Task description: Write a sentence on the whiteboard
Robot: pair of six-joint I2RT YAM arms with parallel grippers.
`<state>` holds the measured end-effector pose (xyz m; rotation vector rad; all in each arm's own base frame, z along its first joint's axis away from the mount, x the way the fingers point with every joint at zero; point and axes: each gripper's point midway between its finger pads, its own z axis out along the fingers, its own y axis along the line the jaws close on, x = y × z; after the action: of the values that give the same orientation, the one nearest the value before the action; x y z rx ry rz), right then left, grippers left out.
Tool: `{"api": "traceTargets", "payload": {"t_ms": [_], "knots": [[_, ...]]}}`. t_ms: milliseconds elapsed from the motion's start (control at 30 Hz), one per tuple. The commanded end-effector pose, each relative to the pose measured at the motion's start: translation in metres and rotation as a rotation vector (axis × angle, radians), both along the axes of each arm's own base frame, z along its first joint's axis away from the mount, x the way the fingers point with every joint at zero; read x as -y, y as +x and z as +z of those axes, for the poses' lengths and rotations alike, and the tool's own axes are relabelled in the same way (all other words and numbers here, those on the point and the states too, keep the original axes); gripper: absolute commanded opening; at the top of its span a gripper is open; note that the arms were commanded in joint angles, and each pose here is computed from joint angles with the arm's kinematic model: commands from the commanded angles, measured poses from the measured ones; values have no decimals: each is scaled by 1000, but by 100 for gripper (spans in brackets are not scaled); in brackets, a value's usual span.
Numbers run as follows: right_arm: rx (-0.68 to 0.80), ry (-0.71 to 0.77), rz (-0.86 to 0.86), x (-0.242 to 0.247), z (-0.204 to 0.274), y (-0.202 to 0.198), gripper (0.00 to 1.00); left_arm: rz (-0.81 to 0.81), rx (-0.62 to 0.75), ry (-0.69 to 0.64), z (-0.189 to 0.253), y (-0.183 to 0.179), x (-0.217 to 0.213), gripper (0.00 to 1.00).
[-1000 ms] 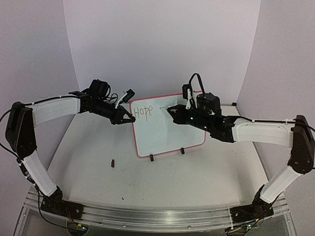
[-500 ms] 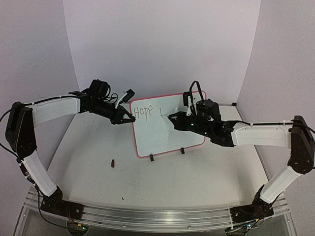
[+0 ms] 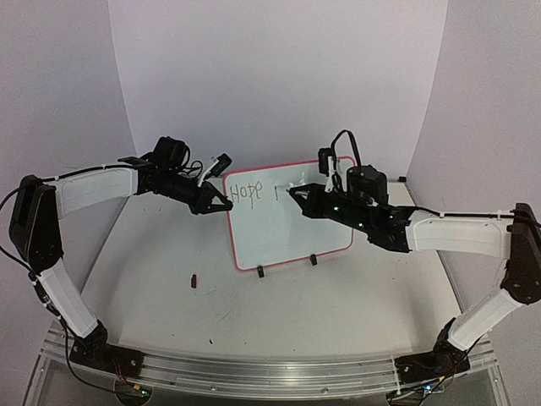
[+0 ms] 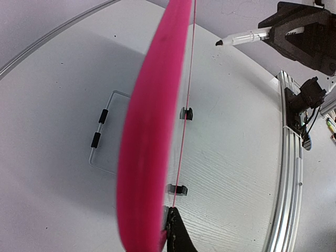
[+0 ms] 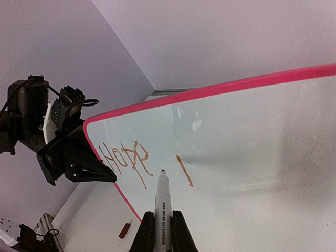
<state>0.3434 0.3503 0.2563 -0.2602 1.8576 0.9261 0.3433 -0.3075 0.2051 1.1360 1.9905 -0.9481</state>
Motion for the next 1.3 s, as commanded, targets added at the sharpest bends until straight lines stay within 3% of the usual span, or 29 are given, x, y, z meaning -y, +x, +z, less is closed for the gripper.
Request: {"api": "traceTargets", "payload": {"t_ms": [0, 1267], "knots": [[91, 47, -27, -1, 37, 7, 0, 49, 30, 108, -17, 8, -11, 0], [61, 49, -86, -6, 20, 25, 0, 38, 29, 106, -17, 6, -8, 0]]}}
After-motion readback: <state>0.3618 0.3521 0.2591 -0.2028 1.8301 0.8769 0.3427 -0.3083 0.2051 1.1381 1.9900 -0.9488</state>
